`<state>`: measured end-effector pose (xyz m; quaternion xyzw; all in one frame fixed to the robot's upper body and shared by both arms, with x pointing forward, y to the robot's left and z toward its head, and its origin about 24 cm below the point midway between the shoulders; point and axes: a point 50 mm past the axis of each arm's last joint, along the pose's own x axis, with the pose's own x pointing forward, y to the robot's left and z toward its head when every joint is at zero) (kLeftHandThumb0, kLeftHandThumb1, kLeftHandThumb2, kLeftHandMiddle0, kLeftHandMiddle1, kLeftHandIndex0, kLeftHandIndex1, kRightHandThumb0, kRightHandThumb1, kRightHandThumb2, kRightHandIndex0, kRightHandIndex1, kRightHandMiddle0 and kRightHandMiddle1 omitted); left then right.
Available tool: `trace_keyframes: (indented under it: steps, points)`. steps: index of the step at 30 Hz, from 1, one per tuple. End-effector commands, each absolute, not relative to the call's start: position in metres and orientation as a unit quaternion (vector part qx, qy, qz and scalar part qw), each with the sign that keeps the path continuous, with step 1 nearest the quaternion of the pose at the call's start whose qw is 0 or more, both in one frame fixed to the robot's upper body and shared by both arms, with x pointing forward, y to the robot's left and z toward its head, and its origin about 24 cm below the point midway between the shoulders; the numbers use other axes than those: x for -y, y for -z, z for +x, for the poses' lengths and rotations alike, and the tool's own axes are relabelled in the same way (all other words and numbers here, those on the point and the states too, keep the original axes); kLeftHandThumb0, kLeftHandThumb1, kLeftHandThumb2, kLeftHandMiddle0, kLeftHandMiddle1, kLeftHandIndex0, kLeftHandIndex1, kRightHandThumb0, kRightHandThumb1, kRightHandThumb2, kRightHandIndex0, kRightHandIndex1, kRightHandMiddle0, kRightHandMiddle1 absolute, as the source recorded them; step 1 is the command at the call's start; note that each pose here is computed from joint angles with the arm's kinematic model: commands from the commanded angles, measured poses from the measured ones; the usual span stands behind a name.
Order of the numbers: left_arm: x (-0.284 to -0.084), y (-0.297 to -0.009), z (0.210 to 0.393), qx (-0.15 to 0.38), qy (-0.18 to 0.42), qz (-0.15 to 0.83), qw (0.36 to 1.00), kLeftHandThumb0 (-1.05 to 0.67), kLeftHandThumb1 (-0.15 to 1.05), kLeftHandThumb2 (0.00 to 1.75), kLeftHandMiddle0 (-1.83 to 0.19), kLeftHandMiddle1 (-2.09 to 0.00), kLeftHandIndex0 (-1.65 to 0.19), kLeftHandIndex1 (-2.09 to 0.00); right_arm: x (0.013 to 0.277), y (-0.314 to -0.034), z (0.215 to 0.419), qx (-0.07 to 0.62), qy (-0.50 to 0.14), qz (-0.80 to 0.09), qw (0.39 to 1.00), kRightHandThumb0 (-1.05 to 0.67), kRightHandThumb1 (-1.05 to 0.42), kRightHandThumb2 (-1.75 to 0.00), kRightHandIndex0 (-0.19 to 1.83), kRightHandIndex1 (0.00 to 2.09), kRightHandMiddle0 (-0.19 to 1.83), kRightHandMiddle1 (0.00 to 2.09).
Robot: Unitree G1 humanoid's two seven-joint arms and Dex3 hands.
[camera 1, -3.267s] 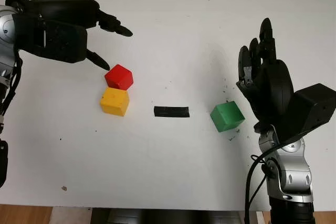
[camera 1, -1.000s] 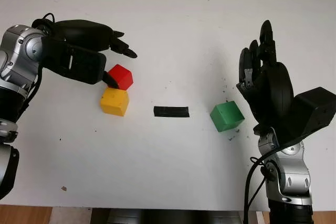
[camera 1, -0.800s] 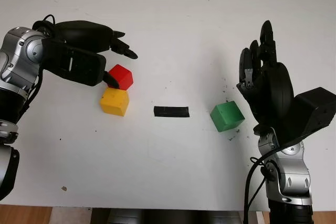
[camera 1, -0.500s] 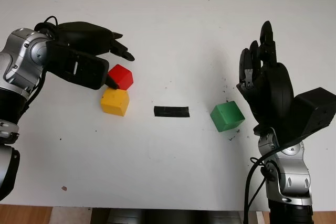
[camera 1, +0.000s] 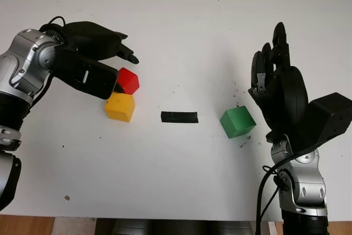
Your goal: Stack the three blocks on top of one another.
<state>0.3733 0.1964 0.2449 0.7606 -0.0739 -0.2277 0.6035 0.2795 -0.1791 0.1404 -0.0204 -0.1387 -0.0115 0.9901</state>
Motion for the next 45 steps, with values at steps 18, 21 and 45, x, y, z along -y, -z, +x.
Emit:
trace_keyframes:
  steps: [18,21,45]
  points:
    - [-0.193,-0.237,0.369,0.119,0.233,0.784,0.563,-0.42,0.91,0.06,-0.35,-0.09,-0.45,-1.12,0.184,-0.141,0.277,0.145,0.016,-0.025,0.989,-0.58,-1.05,-0.67,-0.19,0.0,-0.19,0.0]
    - [-0.191,-0.235,0.369,0.121,0.236,0.797,0.543,-0.41,0.94,0.06,-0.36,-0.08,-0.44,-1.25,0.183,-0.141,0.277,0.145,0.015,-0.023,0.989,-0.57,-1.05,-0.67,-0.19,0.0,-0.19,0.0]
    - [-0.185,-0.255,0.365,0.219,0.213,0.794,0.525,-0.45,0.95,0.06,-0.35,-0.1,-0.38,-1.4,0.183,-0.14,0.276,0.143,0.014,-0.018,0.989,-0.57,-1.05,-0.68,-0.19,0.0,-0.19,0.0]
